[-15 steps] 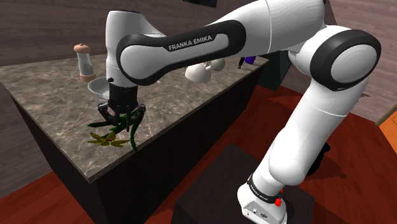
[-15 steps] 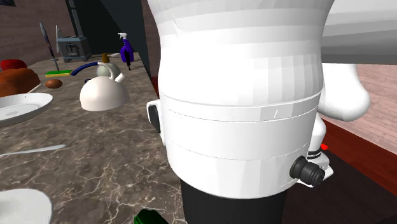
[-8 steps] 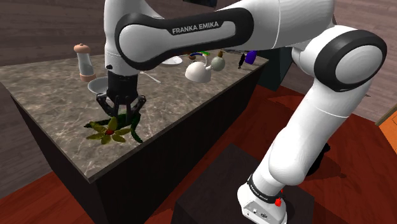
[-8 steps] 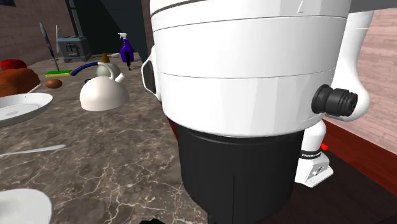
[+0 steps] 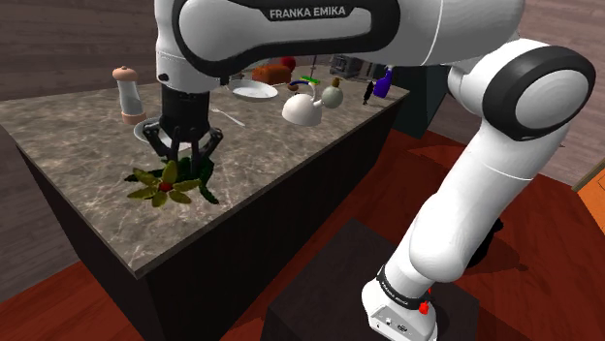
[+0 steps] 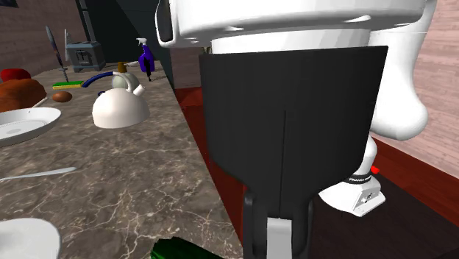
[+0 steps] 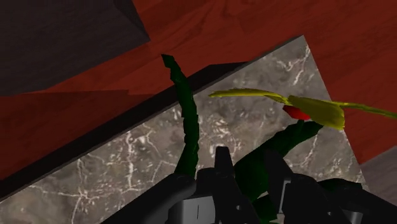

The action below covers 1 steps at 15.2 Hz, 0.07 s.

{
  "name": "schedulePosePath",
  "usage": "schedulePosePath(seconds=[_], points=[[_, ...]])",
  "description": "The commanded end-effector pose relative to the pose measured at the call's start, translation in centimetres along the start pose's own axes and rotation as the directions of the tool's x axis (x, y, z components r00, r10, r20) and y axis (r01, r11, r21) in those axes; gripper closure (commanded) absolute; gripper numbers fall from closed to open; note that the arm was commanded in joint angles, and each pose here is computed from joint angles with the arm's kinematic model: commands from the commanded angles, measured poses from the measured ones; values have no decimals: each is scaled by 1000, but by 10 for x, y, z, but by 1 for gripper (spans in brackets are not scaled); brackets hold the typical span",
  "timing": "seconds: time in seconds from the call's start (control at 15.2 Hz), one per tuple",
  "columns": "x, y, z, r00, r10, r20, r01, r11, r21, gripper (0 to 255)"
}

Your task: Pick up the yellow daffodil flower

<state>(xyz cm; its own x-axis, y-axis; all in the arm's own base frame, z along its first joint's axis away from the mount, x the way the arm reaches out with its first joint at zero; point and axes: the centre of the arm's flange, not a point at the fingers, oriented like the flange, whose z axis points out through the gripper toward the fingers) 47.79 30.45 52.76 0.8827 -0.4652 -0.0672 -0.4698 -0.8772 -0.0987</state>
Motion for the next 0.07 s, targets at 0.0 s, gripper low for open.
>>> schedulePosePath(seconds=[0.0], points=[[0, -1, -4, 1000, 0, 0, 0, 1000, 0, 255]])
